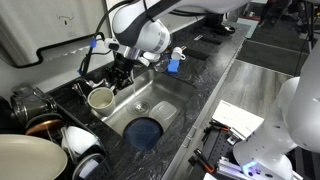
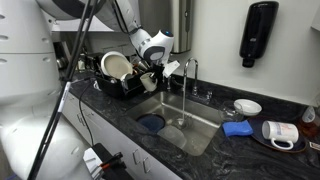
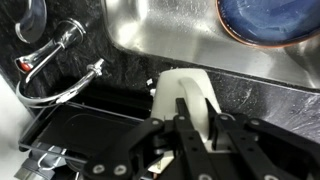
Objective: Move the mug to the left side of the sink
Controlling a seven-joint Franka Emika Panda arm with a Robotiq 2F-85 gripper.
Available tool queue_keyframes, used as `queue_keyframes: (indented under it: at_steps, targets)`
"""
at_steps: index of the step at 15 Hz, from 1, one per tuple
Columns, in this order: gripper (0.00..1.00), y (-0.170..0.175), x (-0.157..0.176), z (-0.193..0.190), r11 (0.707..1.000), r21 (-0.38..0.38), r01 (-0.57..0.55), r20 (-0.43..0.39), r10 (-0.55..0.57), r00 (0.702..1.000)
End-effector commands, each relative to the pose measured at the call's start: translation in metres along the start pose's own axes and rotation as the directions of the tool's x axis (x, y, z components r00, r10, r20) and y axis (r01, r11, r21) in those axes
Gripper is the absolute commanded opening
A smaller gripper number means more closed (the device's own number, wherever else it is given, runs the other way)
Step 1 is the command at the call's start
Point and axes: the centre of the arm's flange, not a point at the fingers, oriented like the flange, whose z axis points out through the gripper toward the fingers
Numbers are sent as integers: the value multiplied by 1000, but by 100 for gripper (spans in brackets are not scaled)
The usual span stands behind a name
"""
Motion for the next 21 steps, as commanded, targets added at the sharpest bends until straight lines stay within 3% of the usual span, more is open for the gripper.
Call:
queue_keyframes:
  at_steps: [1,8,12,16,21]
  targets:
    - [4,42,-5,24,997,57,54,-93,-49,994]
    - [4,59,-18,57,987,157,22,-144,1,990]
    - [4,69,-15,66,979,196,64,-153,-34,988]
    - [4,75,-2,72,946,282,161,-162,-119,980]
    - [4,73,5,73,914,351,203,-171,-150,974]
